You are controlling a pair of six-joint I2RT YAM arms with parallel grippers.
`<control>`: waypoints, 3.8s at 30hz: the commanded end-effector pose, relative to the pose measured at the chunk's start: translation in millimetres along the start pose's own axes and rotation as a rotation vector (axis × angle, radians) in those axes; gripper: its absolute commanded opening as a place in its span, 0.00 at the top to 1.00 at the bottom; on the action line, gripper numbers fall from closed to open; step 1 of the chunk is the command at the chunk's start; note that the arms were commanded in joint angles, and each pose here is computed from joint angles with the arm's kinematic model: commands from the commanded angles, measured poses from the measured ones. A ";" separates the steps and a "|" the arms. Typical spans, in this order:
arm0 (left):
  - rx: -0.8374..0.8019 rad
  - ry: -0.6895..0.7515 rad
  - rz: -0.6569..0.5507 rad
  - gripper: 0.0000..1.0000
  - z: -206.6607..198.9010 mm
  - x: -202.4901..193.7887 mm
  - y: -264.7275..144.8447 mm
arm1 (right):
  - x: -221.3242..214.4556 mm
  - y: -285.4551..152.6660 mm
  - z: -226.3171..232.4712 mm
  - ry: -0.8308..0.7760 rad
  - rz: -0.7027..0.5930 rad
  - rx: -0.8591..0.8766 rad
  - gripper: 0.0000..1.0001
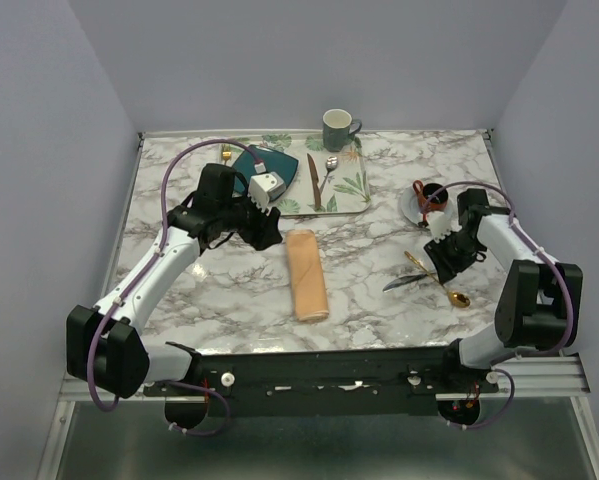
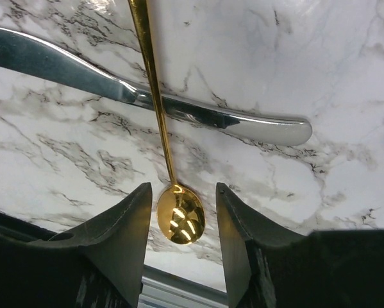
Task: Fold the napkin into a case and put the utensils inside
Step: Pick up the spoon from the center of the board, then pass from the right arm to the left, then pass from the left arm to the right
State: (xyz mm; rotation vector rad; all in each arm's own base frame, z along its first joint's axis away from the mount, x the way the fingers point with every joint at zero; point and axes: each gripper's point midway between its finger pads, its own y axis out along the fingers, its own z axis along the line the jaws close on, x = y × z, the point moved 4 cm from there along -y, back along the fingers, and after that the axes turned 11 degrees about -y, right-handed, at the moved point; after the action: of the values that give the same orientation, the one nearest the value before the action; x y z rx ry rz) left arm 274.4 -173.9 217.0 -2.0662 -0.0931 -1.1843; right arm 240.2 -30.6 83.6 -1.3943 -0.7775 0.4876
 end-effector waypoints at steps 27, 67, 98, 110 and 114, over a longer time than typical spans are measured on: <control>-0.088 -0.026 -0.073 0.20 -8.9 40.1 -17.9 | 28.8 -72.3 17.9 -0.280 -0.167 -0.066 0.99; -0.679 -0.318 0.511 0.38 -156.6 -18.4 71.6 | 164.5 -117.2 177.3 -1.621 -0.281 -0.270 0.99; -0.472 -0.550 -0.365 1.00 -96.0 66.3 36.8 | 230.5 -268.7 142.8 0.049 -0.962 0.080 0.38; -0.445 -0.582 -0.392 1.00 -94.5 64.7 38.3 | 260.3 -233.5 167.5 0.226 -0.887 0.447 0.50; -0.438 -0.599 -0.379 1.00 -96.2 60.8 40.2 | 274.3 -225.6 160.9 0.248 -0.880 0.440 0.53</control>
State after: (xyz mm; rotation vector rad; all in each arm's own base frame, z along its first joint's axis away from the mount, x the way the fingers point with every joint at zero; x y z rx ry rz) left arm 257.3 -281.0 259.1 -2.8382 -0.5044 -0.7463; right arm 265.1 230.3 350.5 -0.6570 -0.9728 -0.1911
